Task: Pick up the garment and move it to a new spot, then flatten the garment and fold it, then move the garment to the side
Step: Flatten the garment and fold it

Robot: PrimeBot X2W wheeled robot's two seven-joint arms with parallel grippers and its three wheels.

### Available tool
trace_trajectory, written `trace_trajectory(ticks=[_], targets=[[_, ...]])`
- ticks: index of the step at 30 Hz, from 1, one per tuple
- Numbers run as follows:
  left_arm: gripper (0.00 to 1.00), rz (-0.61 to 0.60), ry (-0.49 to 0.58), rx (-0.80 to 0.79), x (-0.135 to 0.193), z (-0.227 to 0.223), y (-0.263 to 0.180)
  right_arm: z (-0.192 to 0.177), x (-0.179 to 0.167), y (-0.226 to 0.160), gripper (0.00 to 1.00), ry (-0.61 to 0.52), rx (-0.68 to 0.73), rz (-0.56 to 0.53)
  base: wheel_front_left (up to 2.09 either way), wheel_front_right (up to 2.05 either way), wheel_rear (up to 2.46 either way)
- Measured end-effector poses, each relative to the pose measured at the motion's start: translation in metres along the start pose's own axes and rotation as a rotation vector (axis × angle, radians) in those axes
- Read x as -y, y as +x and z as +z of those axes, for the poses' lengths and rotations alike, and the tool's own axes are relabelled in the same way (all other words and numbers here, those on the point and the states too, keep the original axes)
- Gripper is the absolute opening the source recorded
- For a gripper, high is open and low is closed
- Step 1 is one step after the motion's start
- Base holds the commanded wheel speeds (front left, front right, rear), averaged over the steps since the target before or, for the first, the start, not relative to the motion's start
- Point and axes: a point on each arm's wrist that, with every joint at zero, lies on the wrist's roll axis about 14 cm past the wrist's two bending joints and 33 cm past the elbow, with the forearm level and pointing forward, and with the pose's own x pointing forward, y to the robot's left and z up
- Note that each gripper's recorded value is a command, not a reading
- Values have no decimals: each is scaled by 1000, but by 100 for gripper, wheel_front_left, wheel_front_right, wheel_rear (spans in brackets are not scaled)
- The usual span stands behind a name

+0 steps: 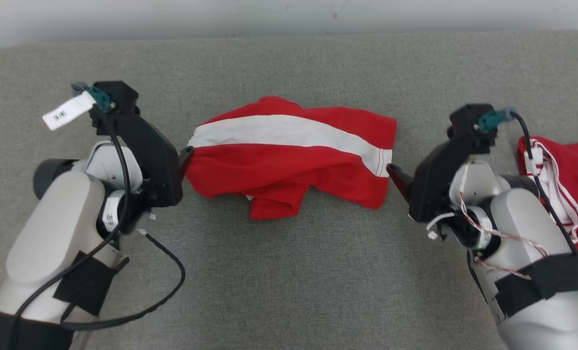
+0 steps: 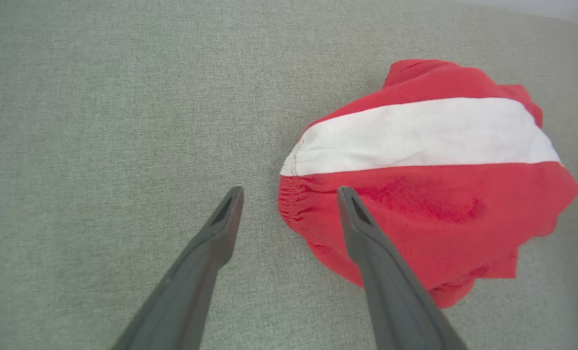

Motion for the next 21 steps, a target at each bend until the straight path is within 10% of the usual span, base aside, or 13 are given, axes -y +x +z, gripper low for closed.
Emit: trace_trajectory(ticks=[21], targets=[[100,-13,45,-157,1,-1,49,-12,19,46,100,80,-167,-74,0,0,0]])
